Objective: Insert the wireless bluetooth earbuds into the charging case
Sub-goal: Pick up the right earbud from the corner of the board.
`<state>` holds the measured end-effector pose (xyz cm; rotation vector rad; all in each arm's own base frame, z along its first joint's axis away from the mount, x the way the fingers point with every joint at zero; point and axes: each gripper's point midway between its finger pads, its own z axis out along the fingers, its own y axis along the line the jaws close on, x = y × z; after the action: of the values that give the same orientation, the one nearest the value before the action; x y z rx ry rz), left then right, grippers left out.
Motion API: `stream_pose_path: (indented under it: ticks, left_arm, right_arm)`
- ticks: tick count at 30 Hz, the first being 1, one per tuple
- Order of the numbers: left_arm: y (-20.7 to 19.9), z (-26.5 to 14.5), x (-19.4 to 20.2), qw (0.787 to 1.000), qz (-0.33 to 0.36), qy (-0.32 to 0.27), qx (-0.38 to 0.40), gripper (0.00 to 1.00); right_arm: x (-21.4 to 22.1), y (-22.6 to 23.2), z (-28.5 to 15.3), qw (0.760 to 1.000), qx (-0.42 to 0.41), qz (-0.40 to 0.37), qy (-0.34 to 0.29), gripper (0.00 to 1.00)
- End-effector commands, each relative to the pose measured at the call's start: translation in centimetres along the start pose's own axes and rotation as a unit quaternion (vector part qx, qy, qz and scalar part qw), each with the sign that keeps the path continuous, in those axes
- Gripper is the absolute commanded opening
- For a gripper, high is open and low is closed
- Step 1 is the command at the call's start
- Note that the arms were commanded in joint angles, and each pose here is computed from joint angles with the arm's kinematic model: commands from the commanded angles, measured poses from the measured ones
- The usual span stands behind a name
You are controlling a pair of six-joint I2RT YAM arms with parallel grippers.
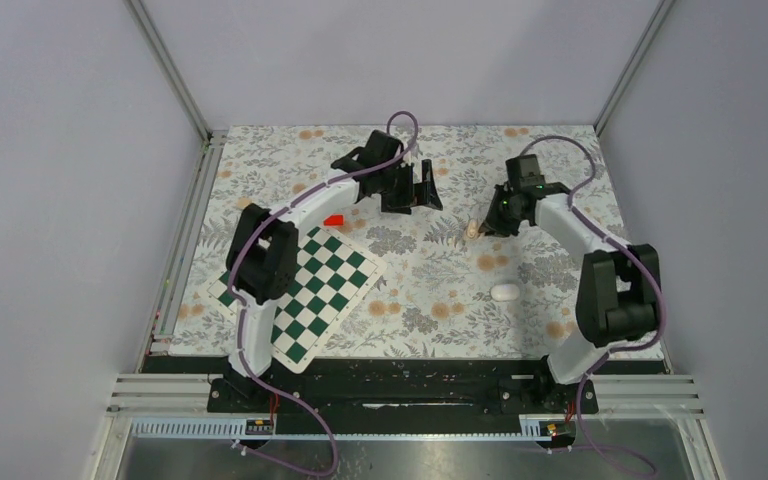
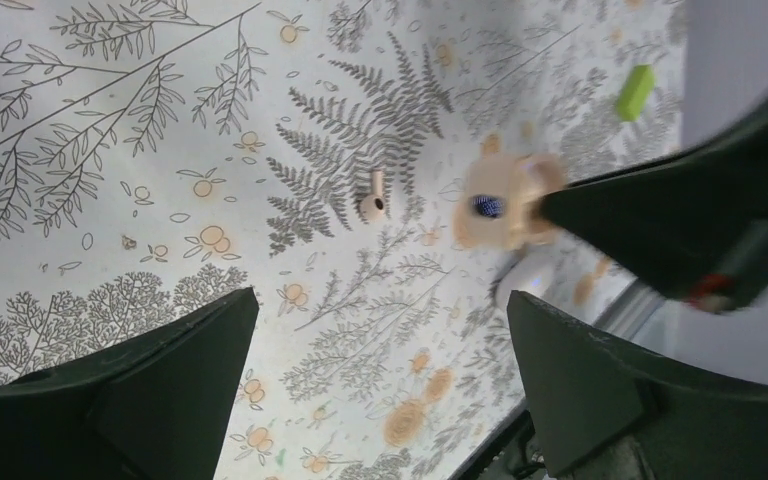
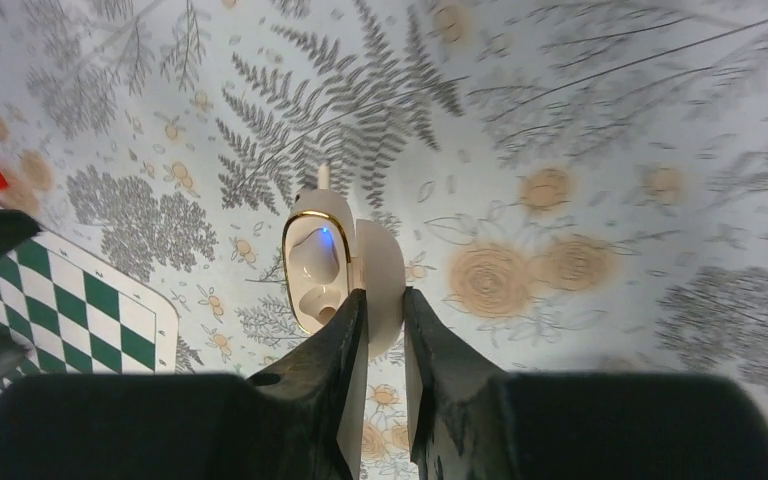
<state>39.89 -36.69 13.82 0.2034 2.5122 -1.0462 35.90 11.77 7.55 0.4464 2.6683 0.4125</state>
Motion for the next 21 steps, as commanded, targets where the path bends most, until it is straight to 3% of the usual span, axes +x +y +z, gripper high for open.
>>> stream_pose_path:
  ticks: [1, 5, 9, 10, 21]
  left_arm:
    - [0.4, 2.0, 1.5, 0.997, 0.066, 0.018, -0.041, 0.99]
    - [-0.1, 3.9, 2.9, 0.993, 0.094, 0.051, -0.055, 0.96]
    - [-0.4, 5.5, 2.9, 0.993, 0.080, 0.048, -0.067, 0.82]
    - [-0.8, 5.8, 2.9, 0.993, 0.078, 0.043, -0.071, 0.73]
    - [0.0, 9.5, 3.6, 0.988, 0.077, 0.033, -0.131, 0.50]
  right_arm:
    - [-1.5, -4.0, -3.2, 0.999, 0.021, 0.025, -0.035, 0.00]
    - [-1.6, -7.0, -5.0, 0.995, -0.007, 0.084, -0.050, 0.00]
    - [-1.3, -7.8, -6.5, 0.994, -0.004, 0.087, -0.069, 0.00]
    - [-1.1, -7.8, -6.8, 0.994, -0.006, 0.087, -0.072, 0.00]
    - [-0.6, -7.4, -7.0, 0.994, -0.020, 0.089, -0.068, 0.00]
